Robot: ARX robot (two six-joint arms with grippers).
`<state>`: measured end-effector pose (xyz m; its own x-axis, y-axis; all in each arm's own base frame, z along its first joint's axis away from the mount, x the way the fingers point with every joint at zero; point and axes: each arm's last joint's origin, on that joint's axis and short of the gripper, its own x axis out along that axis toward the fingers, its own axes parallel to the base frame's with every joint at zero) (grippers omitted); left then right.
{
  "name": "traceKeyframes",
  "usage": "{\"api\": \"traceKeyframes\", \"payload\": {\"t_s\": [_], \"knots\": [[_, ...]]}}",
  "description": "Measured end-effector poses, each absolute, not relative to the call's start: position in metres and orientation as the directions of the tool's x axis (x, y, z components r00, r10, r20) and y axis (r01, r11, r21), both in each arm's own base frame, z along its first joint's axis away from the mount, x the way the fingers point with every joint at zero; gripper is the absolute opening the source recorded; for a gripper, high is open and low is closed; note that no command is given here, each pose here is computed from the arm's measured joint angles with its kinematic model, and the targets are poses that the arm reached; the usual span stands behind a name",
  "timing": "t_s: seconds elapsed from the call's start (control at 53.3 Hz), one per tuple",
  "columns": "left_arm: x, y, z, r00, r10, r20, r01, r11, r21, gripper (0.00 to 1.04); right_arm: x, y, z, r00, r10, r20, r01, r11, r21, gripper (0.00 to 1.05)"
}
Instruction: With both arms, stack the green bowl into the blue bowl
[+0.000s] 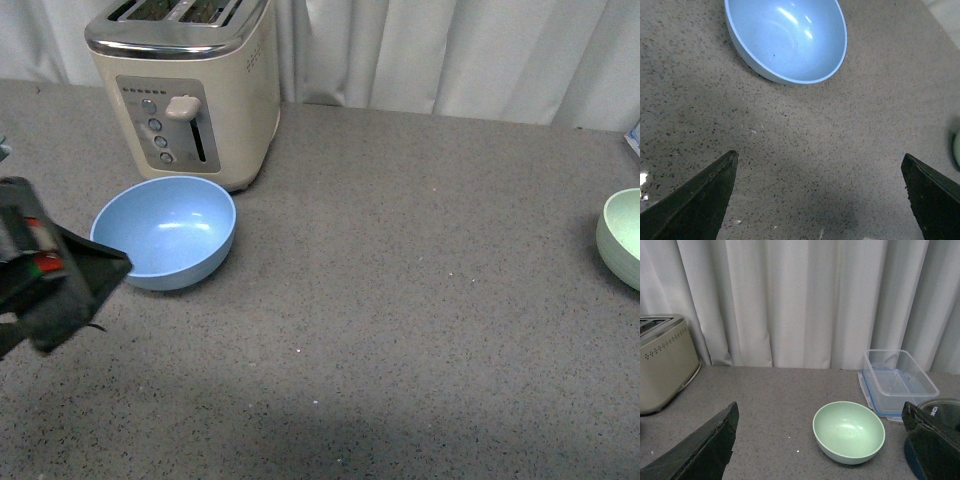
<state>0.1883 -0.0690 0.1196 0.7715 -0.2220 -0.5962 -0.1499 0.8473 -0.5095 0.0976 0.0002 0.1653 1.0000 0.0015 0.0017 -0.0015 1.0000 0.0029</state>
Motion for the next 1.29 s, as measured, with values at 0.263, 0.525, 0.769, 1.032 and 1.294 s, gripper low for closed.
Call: {"api": "traceKeyframes", "payload": {"t_s": [0.263,0.525,0.769,1.032,1.294], "knots": [[0.216,-0.082,0.096,0.728,-0.183,-0.661,-0.189,0.872,-0.451,0.98,0.098,0.0,0.165,1.0,0.002,0.002,-0.002,1.0,0.003,0.96],[0.24,-0.082,0.081,0.709,-0.118,-0.695,-0.226,0.896,-0.383,0.98,0.098,0.0,0.165,1.0,0.001,0.002,-0.001,1.0,0.003,0.96],[0.261,-0.082,0.075,0.7,-0.074,-0.71,-0.267,0.895,-0.357,0.98,0.098,0.0,0.165,1.0,0.002,0.002,-0.002,1.0,0.003,0.96],[0.277,-0.067,0.064,0.686,0.011,-0.728,-0.346,0.885,-0.312,0.98,0.098,0.0,0.165,1.0,0.002,0.002,-0.002,1.0,0.003,0.96],[0.29,-0.061,0.058,0.671,0.05,-0.74,-0.384,0.877,-0.29,0.98,0.098,0.0,0.165,1.0,0.002,0.002,-0.002,1.0,0.003,0.96]]}}
